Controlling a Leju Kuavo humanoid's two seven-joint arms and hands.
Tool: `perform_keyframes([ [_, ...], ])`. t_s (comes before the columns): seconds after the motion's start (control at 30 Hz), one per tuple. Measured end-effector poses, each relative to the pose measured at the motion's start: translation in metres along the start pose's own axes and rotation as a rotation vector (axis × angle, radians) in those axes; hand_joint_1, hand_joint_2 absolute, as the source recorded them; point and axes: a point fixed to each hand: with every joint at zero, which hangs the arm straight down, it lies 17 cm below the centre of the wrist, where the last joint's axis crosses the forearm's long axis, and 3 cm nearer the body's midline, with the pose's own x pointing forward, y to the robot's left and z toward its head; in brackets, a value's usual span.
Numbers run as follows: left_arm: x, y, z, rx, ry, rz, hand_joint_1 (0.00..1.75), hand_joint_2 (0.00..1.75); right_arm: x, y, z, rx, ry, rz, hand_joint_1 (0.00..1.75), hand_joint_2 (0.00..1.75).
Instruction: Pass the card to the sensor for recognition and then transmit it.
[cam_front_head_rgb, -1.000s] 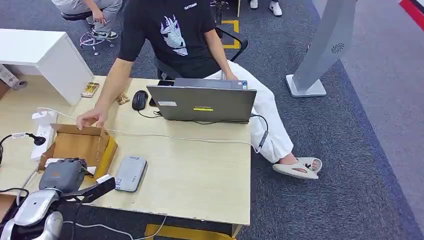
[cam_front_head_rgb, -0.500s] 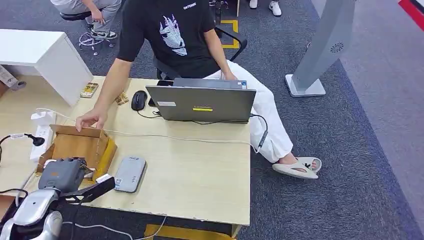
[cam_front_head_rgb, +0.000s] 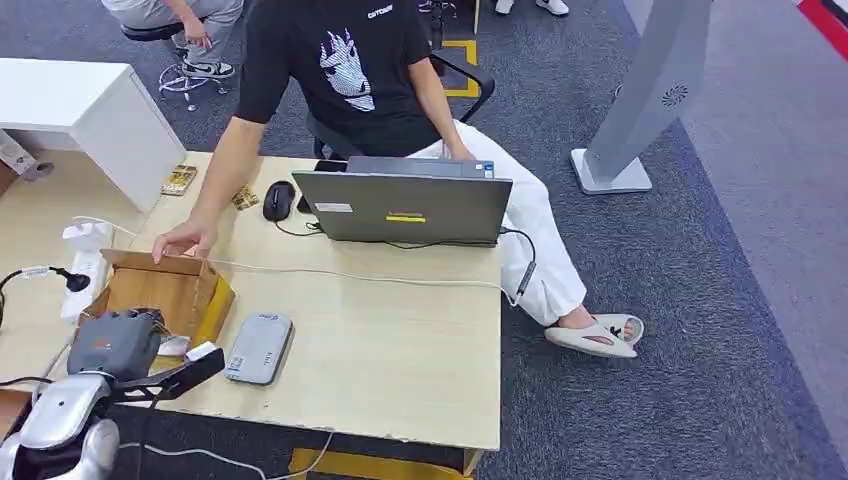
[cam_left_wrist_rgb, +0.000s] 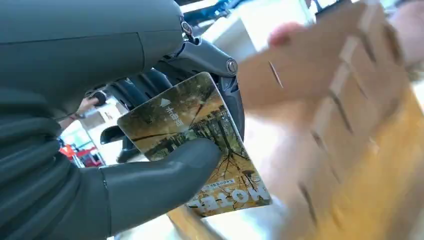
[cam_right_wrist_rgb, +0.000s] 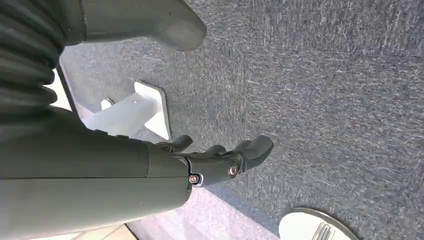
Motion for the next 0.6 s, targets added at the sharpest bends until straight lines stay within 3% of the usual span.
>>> perform_keyframes([
  [0.27,-0.019,0.089,-0.029,0.196,0.044,-0.033,1.75,1.75,0.001,0.001,0.0,-0.001,-0.007,0.0,0.0,1.75],
  [0.6,-0.032,0.154,-0.043,0.334,0.082,-0.066,1.75,1.75,0.005,0.004,-0.001,0.009,-0.032,0.003,0.0,1.75],
])
